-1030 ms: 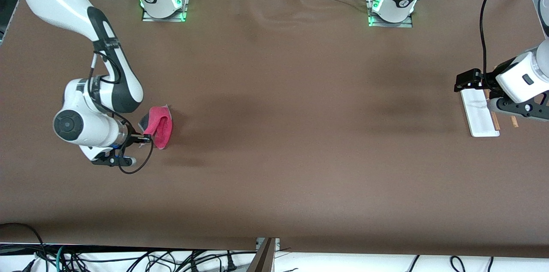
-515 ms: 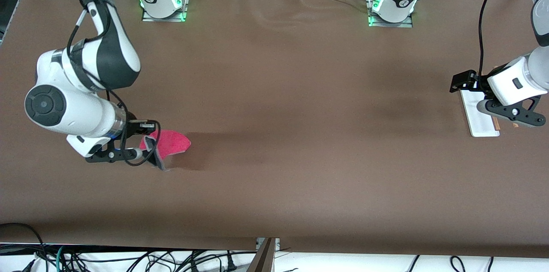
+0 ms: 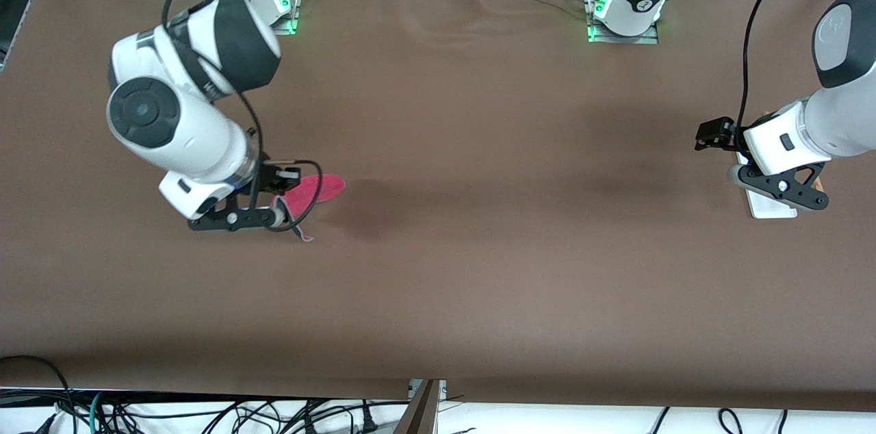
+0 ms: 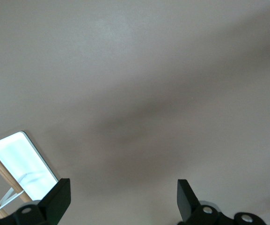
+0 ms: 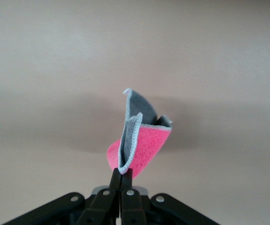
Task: Pass towel and hang on rack
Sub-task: 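Lift the towel with the right gripper while the left gripper approaches, then move the left gripper open toward the towel hanging from the right gripper, then close the left gripper on the towel while the right gripper releases, then carry the towel with the left gripper and drape it over the dowels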
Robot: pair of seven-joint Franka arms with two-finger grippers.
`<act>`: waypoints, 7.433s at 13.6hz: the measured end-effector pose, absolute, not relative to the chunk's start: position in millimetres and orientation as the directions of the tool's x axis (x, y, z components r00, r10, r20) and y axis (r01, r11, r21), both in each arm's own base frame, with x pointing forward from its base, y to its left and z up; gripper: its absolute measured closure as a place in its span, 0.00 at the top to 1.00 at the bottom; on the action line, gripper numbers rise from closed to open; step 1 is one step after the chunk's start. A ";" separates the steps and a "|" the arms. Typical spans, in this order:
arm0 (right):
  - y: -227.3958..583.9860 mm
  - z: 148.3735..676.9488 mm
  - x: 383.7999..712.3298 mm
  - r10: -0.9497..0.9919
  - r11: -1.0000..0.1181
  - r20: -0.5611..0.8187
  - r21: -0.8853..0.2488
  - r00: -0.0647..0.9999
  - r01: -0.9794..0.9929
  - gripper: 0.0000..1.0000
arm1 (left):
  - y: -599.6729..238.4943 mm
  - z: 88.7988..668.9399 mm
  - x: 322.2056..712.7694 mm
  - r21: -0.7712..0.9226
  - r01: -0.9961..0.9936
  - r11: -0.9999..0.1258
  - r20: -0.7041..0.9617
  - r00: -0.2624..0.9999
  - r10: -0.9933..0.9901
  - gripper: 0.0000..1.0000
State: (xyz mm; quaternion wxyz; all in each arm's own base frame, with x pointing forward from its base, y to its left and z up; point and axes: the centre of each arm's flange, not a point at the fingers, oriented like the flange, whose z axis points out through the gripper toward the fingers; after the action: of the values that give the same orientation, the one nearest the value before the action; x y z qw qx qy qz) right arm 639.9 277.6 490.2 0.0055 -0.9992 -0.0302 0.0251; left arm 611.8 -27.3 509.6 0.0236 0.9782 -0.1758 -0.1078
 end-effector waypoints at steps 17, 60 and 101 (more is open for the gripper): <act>536.6 557.9 475.9 0.201 -0.962 0.153 -0.155 0.968 0.224 0.02 | -205.2 362.4 645.5 0.549 -0.795 -0.259 0.380 0.513 -0.770 1.00; 581.8 554.8 438.3 0.264 -0.932 0.206 -0.197 0.942 0.305 0.02 | -231.2 255.5 558.9 0.138 -0.925 0.354 0.990 0.115 -0.085 0.11; 19.5 620.7 596.2 0.002 -0.999 0.060 0.049 0.998 -0.001 1.00 | 452.7 335.8 521.7 0.337 -0.792 -0.508 0.111 0.570 -0.814 0.02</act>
State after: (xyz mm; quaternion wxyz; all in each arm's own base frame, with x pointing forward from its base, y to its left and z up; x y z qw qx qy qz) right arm 596.2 19.5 620.7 -0.0247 -0.9992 -0.0003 -0.0300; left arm 521.7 452.7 335.8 0.1777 0.8679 -0.4628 -0.0310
